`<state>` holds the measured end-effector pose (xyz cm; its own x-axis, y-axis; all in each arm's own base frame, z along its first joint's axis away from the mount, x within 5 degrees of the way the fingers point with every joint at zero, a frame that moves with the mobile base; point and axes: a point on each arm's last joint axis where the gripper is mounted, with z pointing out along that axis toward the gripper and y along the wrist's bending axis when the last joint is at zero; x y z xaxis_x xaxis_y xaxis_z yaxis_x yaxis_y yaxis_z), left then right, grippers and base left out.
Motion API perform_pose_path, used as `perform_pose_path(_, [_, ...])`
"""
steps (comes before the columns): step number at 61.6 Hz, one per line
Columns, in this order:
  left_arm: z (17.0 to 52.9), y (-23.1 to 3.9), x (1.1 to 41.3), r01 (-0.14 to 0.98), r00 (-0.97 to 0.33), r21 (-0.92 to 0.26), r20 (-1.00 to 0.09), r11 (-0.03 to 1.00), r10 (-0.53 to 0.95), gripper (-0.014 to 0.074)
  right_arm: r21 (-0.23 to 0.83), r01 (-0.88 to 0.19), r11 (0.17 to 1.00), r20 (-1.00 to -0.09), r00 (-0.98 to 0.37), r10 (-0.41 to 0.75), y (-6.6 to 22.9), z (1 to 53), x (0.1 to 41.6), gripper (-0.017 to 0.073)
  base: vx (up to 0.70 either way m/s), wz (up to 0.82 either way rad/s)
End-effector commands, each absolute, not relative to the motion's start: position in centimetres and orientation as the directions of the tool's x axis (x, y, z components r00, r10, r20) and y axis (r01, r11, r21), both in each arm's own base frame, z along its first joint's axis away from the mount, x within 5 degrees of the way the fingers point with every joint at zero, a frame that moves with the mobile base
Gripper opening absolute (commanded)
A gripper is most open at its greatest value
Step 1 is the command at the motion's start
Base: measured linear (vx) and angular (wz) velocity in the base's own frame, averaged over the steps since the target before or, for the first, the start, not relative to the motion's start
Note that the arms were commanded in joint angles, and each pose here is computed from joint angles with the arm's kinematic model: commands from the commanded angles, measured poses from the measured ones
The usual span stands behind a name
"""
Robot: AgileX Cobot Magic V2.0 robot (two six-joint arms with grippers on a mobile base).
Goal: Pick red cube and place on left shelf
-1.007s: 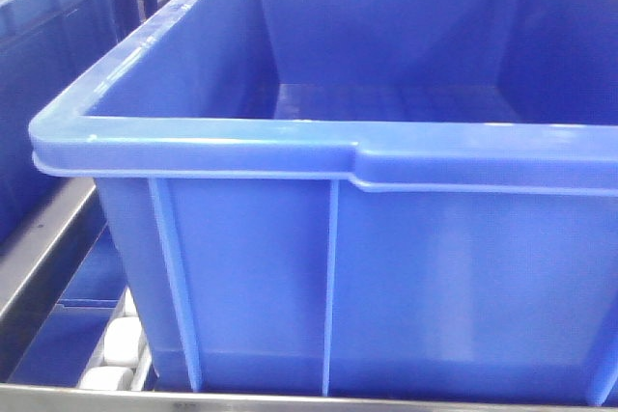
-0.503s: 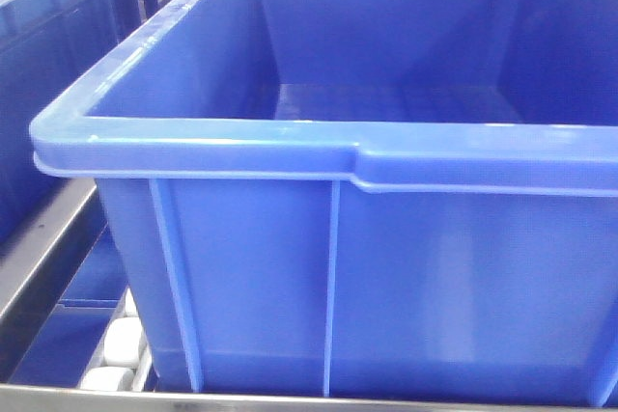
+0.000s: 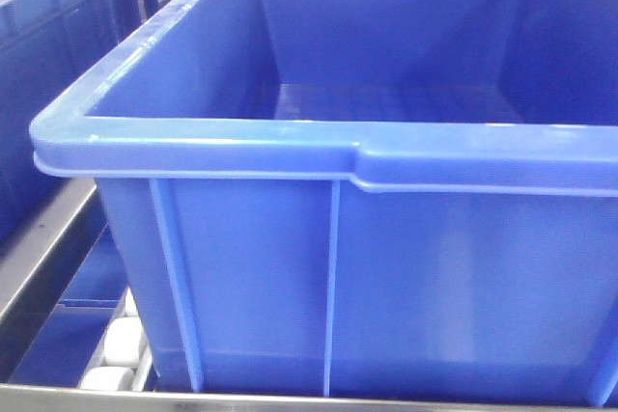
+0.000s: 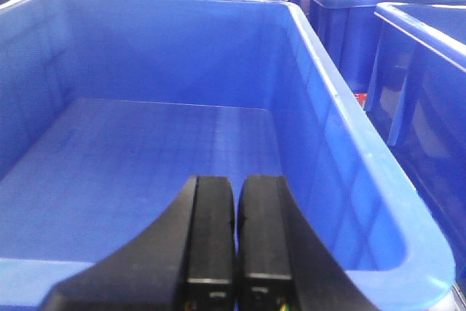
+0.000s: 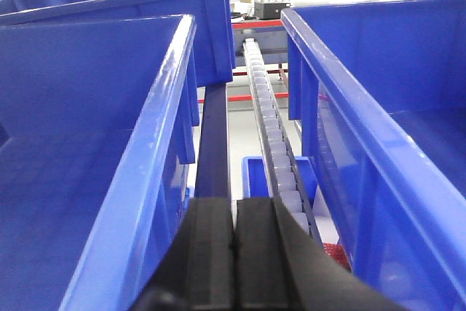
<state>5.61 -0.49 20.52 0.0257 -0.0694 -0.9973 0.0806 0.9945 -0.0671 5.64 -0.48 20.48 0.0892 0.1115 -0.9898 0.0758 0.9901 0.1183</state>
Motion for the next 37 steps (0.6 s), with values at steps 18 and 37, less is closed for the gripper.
perform_pose_path(18, [20.53, -0.33, 5.58, 0.070, 0.098, -0.070, -0.992, 0.995, -0.076, 0.0101, 0.109, 0.061, 0.992, -0.973, 0.209, 0.094, -0.41, 22.15, 5.24, 0.0057, 0.00, 0.00])
perform_pose_path(37, [20.53, -0.33, 5.58, 0.070, 0.098, -0.070, -0.992, 0.995, -0.076, 0.0101, 0.109, 0.061, 0.992, -0.973, 0.209, 0.094, -0.41, 22.15, 5.24, 0.0057, 0.00, 0.00])
